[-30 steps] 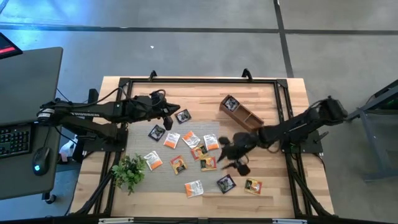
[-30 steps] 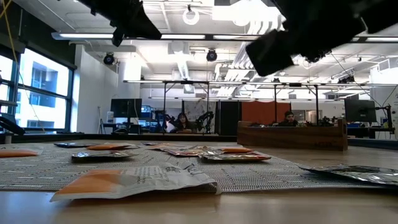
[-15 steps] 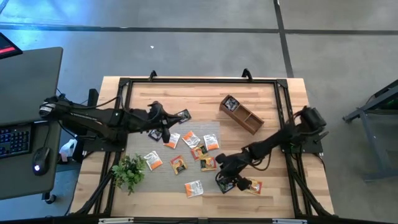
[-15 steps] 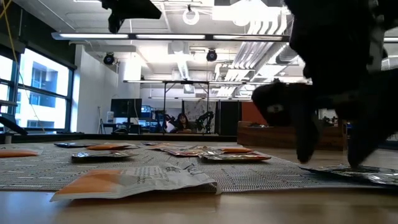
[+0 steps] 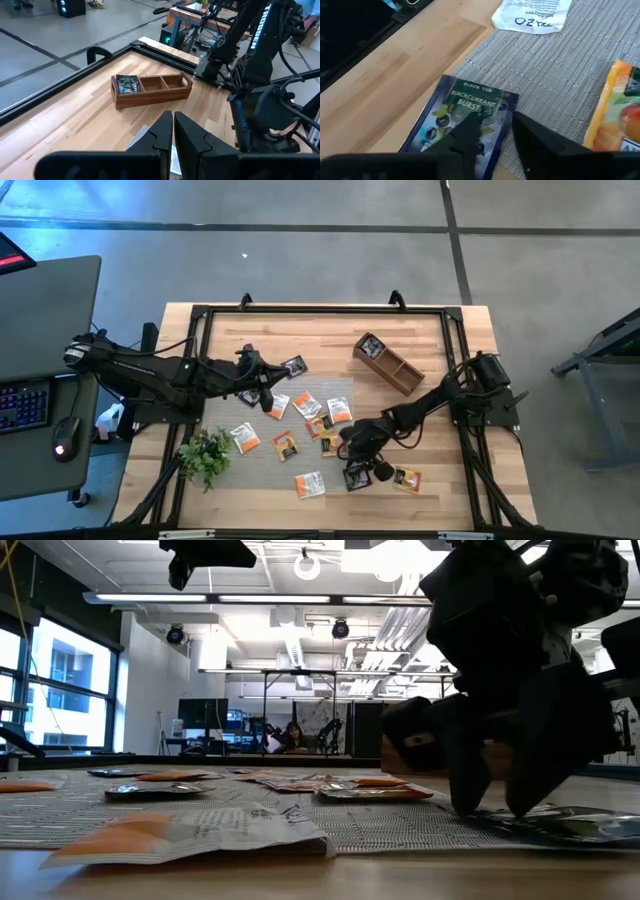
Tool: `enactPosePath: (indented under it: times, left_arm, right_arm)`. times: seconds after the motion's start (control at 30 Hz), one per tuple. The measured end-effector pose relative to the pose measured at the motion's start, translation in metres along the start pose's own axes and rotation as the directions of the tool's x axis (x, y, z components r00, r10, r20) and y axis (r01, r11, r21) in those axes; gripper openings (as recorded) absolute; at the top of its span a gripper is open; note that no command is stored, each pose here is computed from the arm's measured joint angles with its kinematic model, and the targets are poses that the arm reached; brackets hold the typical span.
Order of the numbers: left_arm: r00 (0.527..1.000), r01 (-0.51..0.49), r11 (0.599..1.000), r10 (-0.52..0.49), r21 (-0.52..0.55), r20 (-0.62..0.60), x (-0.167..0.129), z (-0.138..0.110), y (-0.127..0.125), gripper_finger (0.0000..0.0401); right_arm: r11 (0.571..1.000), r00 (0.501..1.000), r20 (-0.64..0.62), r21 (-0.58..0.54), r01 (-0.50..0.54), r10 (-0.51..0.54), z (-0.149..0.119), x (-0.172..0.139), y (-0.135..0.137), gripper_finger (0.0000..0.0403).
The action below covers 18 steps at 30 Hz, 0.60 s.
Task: Pick & Place Tea
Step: Put the black tea bag into the left section of the wooden organizer
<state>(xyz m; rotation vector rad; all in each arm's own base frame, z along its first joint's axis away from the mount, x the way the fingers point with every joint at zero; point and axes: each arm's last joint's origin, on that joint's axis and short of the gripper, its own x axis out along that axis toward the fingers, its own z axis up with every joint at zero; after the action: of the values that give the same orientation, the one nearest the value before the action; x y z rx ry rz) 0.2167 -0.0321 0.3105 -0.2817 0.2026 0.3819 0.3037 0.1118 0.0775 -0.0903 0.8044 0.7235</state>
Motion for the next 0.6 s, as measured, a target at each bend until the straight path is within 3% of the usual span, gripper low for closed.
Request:
enactPosePath:
  times: [0.23, 0.43, 0.6]
  left_arm:
    - [1.000, 0.000, 1.000, 0.000, 0.001, -0.001, 0.000, 0.000, 0.000, 0.0017]
    - [1.000, -0.003, 1.000, 0.003, 0.005, -0.007, 0.000, -0.001, 0.000, 0.0017]
    - [1.000, -0.003, 1.000, 0.003, 0.006, -0.008, 0.000, -0.001, 0.000, 0.0017]
  right_arm:
    - [0.999, 0.999, -0.003, -0.023, -0.032, 0.032, 0.000, -0.002, 0.002, 0.0008]
    - [0.999, 1.000, 0.024, -0.043, -0.013, 0.014, 0.012, -0.017, 0.008, 0.0017]
    - [0.996, 0.995, 0.098, -0.090, 0.019, -0.010, 0.031, -0.034, 0.018, 0.0003]
